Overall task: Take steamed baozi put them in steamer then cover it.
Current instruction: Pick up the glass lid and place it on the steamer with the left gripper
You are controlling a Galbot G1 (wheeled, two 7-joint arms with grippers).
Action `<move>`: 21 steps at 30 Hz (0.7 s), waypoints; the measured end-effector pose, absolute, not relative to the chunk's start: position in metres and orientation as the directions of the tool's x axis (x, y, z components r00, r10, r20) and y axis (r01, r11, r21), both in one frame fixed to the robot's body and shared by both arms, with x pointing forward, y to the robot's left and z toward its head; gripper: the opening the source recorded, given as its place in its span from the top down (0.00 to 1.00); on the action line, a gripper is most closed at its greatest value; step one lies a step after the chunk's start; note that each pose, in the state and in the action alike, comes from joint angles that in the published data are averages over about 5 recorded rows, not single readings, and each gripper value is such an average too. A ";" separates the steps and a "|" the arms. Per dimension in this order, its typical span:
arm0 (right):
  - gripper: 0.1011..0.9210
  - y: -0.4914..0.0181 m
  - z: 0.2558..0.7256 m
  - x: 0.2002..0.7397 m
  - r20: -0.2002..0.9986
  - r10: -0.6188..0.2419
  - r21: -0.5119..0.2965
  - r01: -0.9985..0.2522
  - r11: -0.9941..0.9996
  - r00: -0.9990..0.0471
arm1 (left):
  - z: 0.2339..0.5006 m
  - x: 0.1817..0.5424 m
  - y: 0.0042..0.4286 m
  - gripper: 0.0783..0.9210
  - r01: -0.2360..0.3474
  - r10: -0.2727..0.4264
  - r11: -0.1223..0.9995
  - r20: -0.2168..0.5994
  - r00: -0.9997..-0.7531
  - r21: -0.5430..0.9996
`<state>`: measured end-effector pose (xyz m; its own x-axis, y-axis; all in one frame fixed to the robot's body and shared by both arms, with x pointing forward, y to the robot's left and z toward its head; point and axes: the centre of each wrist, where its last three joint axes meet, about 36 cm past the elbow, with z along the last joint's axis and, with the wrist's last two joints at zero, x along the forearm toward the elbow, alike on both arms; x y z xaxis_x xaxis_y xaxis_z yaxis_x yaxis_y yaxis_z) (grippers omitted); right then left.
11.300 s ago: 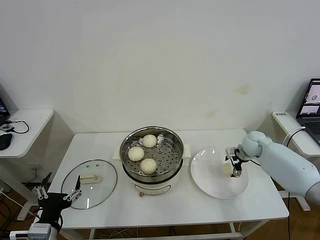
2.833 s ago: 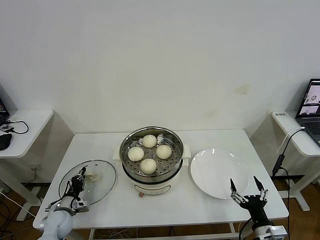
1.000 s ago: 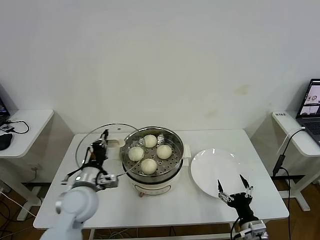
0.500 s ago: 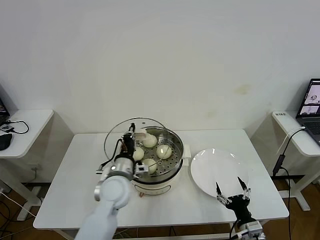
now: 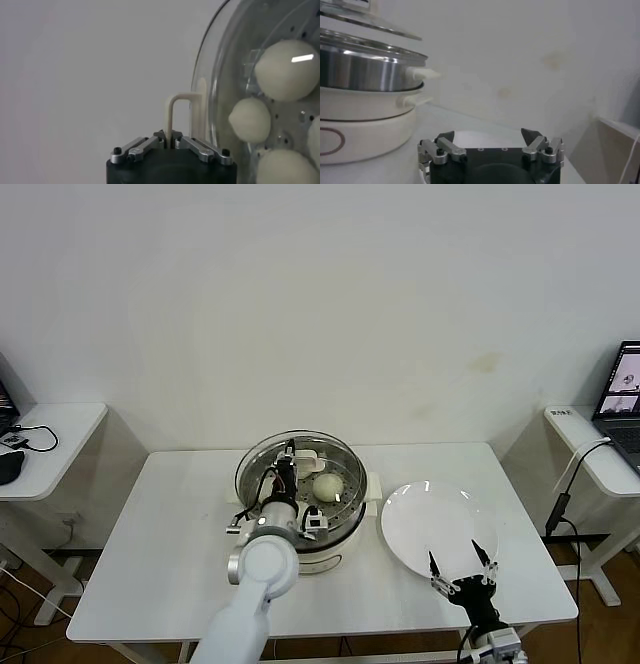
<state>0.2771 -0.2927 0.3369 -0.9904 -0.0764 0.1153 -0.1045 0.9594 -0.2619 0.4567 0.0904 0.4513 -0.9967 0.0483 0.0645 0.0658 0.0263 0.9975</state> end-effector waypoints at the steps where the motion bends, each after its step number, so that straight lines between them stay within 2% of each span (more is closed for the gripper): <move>1: 0.12 -0.293 0.337 0.277 0.116 -0.077 -0.262 -0.105 0.959 -0.990 | 0.450 0.457 0.090 0.92 0.069 0.048 0.024 0.068 -0.997 0.997; 21: 0.12 -0.293 0.333 0.276 0.126 -0.082 -0.270 -0.113 0.956 -0.989 | 0.436 0.462 0.077 0.92 0.091 0.041 0.021 0.090 -0.995 0.996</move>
<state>0.2757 -0.2932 0.3335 -0.9887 -0.0818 0.1259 -0.1135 0.9561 -0.2701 0.4617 0.0775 0.4358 -0.9951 0.0412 0.0897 0.0906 0.0215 0.9957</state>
